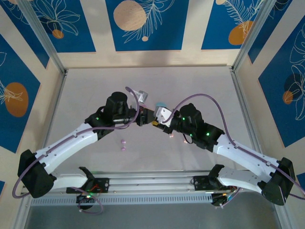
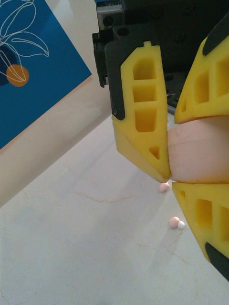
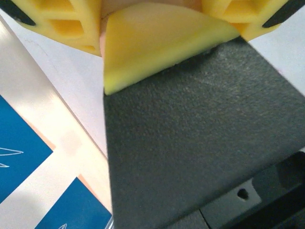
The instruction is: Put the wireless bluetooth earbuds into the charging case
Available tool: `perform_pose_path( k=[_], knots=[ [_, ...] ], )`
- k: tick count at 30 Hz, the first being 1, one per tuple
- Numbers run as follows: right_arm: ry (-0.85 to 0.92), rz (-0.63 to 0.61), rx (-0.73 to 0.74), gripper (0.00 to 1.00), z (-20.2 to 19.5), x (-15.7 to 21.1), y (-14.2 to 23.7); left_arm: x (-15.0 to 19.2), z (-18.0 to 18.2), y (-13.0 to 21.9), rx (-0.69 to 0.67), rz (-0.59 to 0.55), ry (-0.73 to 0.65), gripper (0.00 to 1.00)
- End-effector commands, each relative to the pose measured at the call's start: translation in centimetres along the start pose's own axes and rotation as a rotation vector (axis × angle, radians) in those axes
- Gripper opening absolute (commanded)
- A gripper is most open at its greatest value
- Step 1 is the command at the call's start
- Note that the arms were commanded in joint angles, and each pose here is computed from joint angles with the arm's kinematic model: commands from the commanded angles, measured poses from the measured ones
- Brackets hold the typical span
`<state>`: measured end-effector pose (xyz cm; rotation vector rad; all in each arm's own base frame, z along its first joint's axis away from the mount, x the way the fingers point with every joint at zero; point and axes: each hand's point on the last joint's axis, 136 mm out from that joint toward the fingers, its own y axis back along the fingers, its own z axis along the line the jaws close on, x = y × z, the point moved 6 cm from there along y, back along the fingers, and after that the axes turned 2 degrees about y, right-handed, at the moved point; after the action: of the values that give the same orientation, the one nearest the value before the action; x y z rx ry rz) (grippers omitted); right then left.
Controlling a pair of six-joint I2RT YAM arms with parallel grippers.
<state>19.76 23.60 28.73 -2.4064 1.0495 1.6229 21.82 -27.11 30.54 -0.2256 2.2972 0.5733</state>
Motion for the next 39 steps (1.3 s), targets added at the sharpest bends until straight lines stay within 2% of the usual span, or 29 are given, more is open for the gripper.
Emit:
perform_pose_path(
  k=[1,4,11,20,23,26,31,33,35,36,37,39],
  knots=[
    [-0.001,-0.146,0.054,0.43,-0.8,-1.6,1.4,-1.1,-1.8,1.2,0.077,-0.07,0.019,0.11],
    [-0.022,-0.194,0.044,0.56,-0.5,-0.6,1.9,-1.4,-2.1,1.5,0.127,-0.114,0.089,0.11],
    [-0.087,-0.284,0.003,0.55,-1.5,0.3,3.5,-2.1,-2.9,1.6,0.24,-0.133,0.185,0.1],
    [-0.028,-0.381,-0.037,0.56,-2.1,-1.7,4.1,-2.3,-3.0,1.3,0.238,-0.104,0.22,0.1],
    [-0.02,-0.383,-0.038,0.54,-2.5,-2.1,3.9,-2.3,-3.2,1.1,0.26,-0.1,0.224,0.1],
    [-0.02,-0.383,-0.043,0.47,-2.7,-2.2,3.7,-2.3,-3.1,1.2,0.257,-0.1,0.225,0.1],
    [-0.02,-0.345,-0.028,0.43,-2.9,-1.8,3.4,-2.3,-3.2,1.3,0.261,-0.104,0.217,0.1],
    [-0.023,-0.344,-0.022,0.36,-3.0,-1.8,3.6,-2.2,-3.1,1.4,0.257,-0.106,0.218,0.11],
    [-0.041,-0.344,-0.047,0.32,-2.8,-2.0,3.8,-2.2,-3.1,1.4,0.254,-0.109,0.207,0.17],
    [-0.054,-0.343,-0.07,0.3,-2.8,-2.1,4.0,-2.2,-3.0,1.4,0.253,-0.114,0.192,0.26],
    [-0.078,-0.336,-0.101,0.29,-2.7,-2.2,4.1,-2.2,-3.1,1.5,0.256,-0.123,0.167,0.4],
    [-0.137,-0.314,-0.177,0.29,-2.4,-2.2,4.1,-2.2,-3.2,2.0,0.254,-0.154,0.112,0.55]
  ],
)
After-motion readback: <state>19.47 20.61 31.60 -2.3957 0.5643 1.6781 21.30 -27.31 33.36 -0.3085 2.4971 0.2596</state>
